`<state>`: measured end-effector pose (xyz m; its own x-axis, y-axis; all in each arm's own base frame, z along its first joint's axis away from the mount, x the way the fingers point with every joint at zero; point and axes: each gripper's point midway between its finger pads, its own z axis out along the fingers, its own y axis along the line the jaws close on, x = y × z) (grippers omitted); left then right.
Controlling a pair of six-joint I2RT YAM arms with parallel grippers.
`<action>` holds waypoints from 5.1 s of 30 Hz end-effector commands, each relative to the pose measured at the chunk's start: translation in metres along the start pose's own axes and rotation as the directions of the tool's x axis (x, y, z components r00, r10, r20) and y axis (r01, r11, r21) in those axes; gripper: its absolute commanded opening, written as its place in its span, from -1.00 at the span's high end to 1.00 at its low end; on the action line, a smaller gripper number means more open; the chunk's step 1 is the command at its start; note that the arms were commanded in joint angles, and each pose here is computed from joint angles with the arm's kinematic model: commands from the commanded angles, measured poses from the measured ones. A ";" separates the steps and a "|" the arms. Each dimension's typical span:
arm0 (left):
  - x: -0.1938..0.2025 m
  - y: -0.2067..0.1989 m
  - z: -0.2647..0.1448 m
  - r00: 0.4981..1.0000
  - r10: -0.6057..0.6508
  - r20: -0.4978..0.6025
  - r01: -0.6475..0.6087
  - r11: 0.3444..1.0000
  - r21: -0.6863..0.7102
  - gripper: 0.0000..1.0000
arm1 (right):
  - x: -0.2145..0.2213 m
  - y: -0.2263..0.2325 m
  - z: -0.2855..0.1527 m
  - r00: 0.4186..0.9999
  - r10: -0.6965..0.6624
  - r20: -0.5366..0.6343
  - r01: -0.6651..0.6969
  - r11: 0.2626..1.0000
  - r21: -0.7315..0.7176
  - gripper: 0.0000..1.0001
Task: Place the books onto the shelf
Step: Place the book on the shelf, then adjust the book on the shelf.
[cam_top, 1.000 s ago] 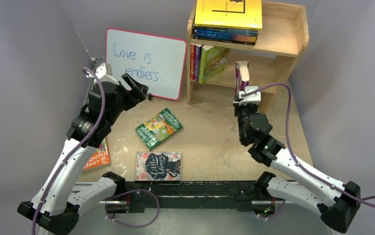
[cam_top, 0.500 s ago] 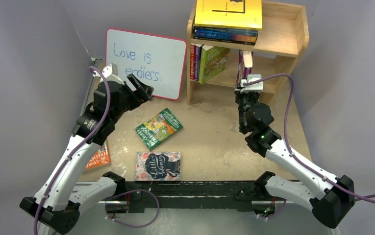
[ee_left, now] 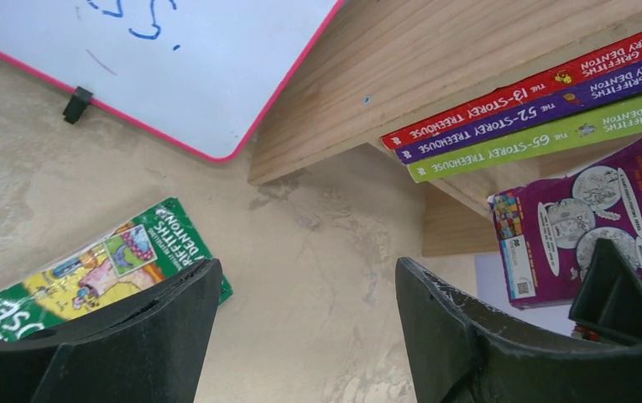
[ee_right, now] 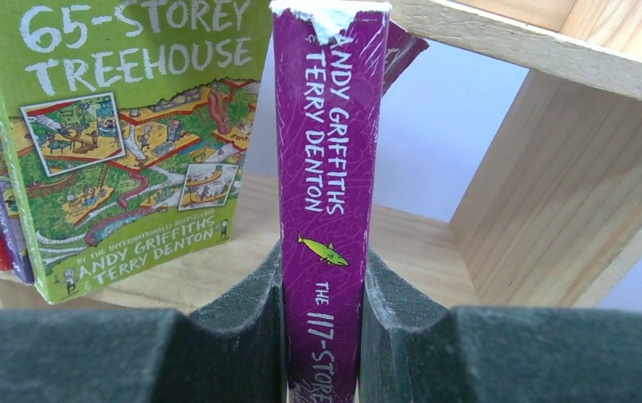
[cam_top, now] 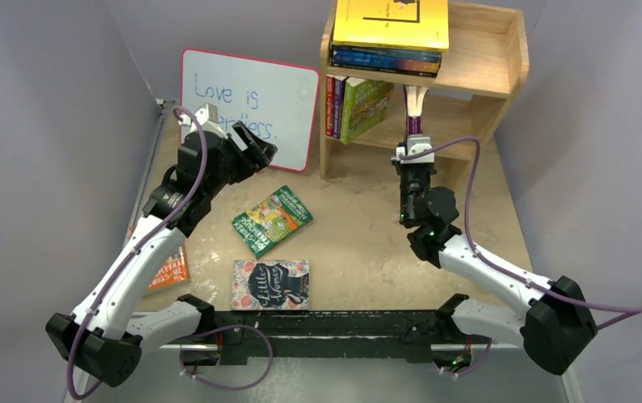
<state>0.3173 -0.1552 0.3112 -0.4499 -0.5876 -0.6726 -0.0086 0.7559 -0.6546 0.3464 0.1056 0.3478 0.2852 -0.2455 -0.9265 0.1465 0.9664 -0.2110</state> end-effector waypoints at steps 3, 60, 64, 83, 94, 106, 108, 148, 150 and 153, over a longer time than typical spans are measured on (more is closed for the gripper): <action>-0.009 -0.031 0.018 0.999 -0.046 0.029 0.042 0.990 0.137 -0.48 | -0.086 -0.045 0.000 0.921 0.144 0.362 -0.198 0.973 0.117 1.00; 0.043 -0.143 0.145 0.994 -0.110 -0.023 0.110 0.899 0.423 0.22 | -0.034 0.129 0.077 0.868 0.497 0.002 -0.439 0.768 -0.466 0.12; 0.046 -0.139 0.146 0.995 -0.101 -0.027 0.103 0.909 0.404 0.16 | -0.034 0.126 0.072 0.868 0.495 -0.018 -0.446 0.765 -0.464 0.07; 0.044 -0.141 0.134 0.996 -0.091 -0.026 0.093 0.898 0.430 0.09 | -0.037 0.101 0.057 0.888 0.454 -0.069 -0.440 0.798 -0.413 -0.08; 0.044 -0.148 0.132 0.995 -0.101 -0.026 0.101 0.873 0.476 0.04 | -0.028 0.060 0.037 0.872 0.478 -0.100 -0.486 0.831 -0.271 -0.04; 0.045 -0.149 0.132 0.994 -0.101 -0.033 0.105 0.873 0.476 0.12 | -0.011 0.032 0.037 0.865 0.483 -0.132 -0.496 0.863 -0.095 0.43; 0.046 -0.149 0.132 0.994 -0.101 -0.040 0.108 0.871 0.480 0.13 | -0.007 0.028 0.044 0.871 0.471 -0.142 -0.483 0.874 -0.060 0.39; 0.059 -0.136 0.132 0.994 -0.076 -0.080 0.103 0.897 0.430 0.31 | 0.000 0.048 0.077 0.898 0.406 -0.169 -0.436 0.875 -0.211 -0.06; 0.061 -0.132 0.128 0.994 -0.066 -0.086 0.096 0.903 0.418 0.29 | 0.004 0.044 0.073 0.896 0.403 -0.186 -0.436 0.880 -0.191 -0.05; 0.062 -0.126 0.123 0.995 -0.051 -0.090 0.082 0.915 0.395 0.27 | 0.008 0.038 0.069 0.893 0.400 -0.206 -0.434 0.887 -0.159 -0.03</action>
<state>0.4131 -0.3339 0.2788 -0.5722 -0.5970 -0.5624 0.2583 0.5196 -0.8144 0.4271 0.1495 0.3474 0.1134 0.1550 -0.9814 -0.2092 0.9693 0.1290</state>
